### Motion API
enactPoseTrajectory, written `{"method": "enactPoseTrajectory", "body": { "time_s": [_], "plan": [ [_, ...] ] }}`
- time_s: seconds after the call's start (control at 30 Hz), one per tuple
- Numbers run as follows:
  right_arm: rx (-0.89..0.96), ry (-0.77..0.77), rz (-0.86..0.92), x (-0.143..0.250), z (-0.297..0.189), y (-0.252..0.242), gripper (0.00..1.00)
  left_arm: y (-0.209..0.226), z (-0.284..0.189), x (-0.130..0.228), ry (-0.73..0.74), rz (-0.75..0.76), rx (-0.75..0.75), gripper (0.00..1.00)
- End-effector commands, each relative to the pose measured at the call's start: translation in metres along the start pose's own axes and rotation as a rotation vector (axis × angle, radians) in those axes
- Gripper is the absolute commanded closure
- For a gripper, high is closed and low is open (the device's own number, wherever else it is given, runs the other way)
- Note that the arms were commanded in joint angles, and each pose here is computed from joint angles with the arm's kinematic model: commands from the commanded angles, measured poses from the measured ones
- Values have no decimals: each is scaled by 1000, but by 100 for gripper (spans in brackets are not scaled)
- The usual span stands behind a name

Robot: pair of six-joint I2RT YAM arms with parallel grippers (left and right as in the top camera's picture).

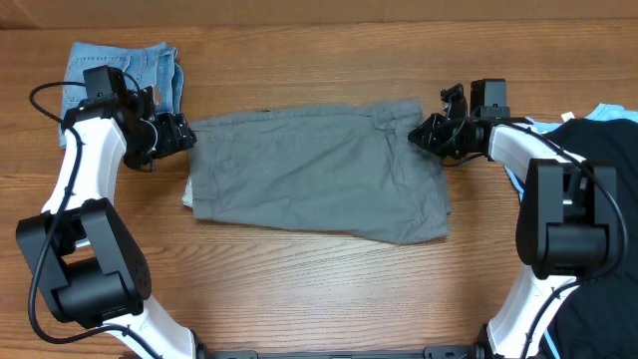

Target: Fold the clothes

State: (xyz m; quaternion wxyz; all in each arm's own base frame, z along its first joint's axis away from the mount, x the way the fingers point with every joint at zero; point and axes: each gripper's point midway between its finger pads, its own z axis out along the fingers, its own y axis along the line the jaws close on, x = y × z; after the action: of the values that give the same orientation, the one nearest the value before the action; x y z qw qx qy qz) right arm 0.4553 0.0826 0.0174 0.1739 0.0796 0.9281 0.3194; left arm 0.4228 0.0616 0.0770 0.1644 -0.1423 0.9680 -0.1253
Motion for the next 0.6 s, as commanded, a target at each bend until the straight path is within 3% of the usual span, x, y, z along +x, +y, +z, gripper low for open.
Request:
{"method": "enactPoseTrajectory", "body": {
  "time_s": [0.0, 0.13, 0.57],
  "plan": [
    [-59, -26, -6, -11, -12, 8, 92, 4, 0, -4, -5, -19, -13, 19],
    [-100, -57, -18, -20, -29, 19, 96, 9, 0, -4, -7, -20, -41, 17],
    [-102, -76, -19, -23, -53, 32, 96, 13, 12, -1, 16, -22, -43, 12]
  ]
}}
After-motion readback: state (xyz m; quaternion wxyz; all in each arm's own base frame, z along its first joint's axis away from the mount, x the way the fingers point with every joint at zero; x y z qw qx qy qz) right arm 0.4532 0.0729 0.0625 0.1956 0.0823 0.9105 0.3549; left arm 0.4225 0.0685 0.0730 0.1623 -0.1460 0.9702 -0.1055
